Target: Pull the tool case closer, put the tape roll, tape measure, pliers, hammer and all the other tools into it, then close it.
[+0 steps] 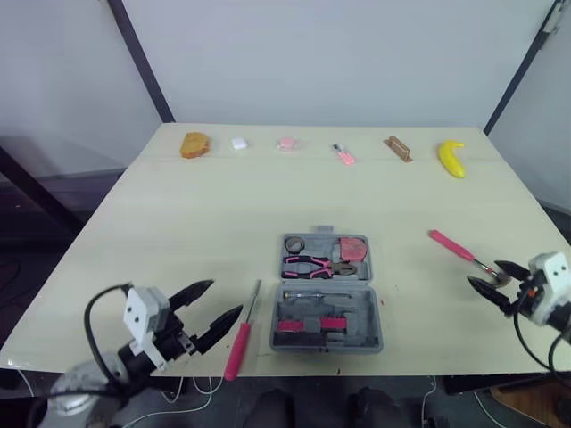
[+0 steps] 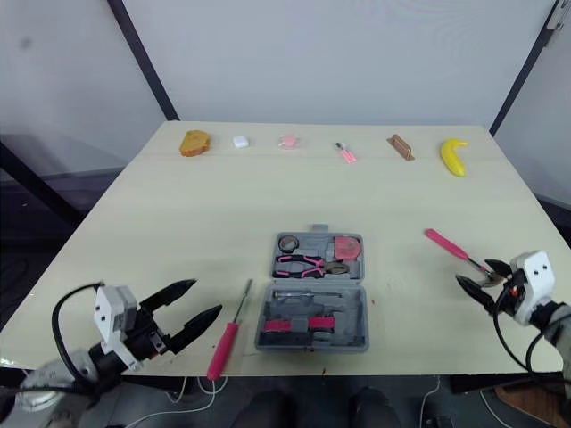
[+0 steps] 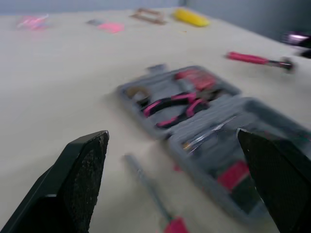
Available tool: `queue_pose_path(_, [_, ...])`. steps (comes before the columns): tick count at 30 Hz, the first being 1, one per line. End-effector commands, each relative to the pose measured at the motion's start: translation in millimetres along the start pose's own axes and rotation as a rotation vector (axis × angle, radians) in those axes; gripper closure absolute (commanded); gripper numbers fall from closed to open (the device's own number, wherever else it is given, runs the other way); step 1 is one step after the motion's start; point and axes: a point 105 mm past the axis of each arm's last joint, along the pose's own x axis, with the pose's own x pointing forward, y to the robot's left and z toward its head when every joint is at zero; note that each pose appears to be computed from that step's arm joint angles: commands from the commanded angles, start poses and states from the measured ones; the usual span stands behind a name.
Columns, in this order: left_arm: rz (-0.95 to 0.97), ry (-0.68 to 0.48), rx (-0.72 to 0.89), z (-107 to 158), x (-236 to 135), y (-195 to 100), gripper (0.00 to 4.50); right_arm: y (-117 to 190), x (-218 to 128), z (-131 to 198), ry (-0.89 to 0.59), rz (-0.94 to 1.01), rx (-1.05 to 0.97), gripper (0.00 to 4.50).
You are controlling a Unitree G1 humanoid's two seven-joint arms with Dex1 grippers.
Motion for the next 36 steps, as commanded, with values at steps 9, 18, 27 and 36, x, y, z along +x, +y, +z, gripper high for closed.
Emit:
queue_pose_path(9, [-0.419,-0.016,0.089,40,8,-18,0.00,-22,21,5,0.235,0.010,-0.058,0.02])
queue_pose_path(18, [-0.530,-0.020,0.106,59,13,-19,0.00,-30,22,-4,0.373,-0.004,-0.055,0.02])
queue_pose_path(27, [-0.533,-0.064,0.101,65,23,-21,0.00,-18,38,-18,0.482,0.028,0.016,0.02])
queue_pose_path(36, [-0.513,-0.072,0.104,64,24,-21,0.00,-20,39,-22,0.521,0.020,0.050,2.63])
